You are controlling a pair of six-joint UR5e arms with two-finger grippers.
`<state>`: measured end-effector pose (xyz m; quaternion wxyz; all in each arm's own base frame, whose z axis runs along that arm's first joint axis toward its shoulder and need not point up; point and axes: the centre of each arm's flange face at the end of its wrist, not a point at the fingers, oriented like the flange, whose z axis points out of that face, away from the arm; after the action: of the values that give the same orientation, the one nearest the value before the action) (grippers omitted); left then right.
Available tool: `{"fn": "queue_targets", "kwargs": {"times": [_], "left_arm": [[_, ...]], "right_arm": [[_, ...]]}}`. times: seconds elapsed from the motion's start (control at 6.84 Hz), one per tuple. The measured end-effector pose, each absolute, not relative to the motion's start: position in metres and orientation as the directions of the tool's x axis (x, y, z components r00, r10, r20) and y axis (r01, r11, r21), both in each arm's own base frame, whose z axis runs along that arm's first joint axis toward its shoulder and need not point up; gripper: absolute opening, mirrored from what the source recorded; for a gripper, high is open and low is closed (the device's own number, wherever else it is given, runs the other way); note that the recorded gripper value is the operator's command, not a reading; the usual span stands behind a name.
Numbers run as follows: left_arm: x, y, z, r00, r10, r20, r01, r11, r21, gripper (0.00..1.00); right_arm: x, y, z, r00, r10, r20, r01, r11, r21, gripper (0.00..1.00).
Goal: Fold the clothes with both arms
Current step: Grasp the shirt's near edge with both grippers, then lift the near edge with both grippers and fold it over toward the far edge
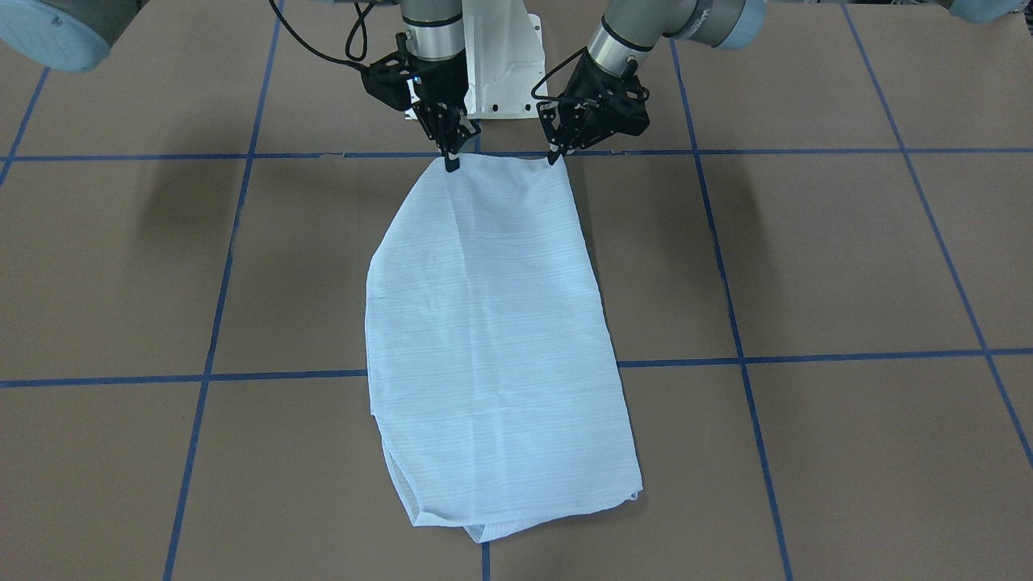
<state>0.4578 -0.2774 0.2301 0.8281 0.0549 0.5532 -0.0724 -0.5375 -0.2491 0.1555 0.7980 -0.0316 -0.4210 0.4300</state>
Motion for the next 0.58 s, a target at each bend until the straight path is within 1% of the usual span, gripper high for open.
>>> {"fn": "queue_targets", "kwargs": {"times": [0.29, 0.44, 0.58], "left_arm": [[0.407, -0.249, 0.183, 0.351, -0.088, -0.932, 0.154, 0.987, -0.036, 0.0], [0.392, -0.241, 0.171, 0.356, -0.094, -0.93, 0.133, 0.99, -0.049, 0.0], [0.393, -0.244, 0.17, 0.376, -0.101, -0.921, 0.128, 0.99, -0.056, 0.0]], "right_arm": [[-0.49, -0.222, 0.125, 0.285, 0.703, 0.651, -0.629, 0.65, -0.427, 0.0], [-0.48, -0.219, 0.117, 0.29, 0.694, 0.659, -0.623, 0.66, -0.42, 0.0], [-0.478, -0.226, 0.114, 0.305, 0.669, 0.678, -0.624, 0.678, -0.388, 0.0]]}}
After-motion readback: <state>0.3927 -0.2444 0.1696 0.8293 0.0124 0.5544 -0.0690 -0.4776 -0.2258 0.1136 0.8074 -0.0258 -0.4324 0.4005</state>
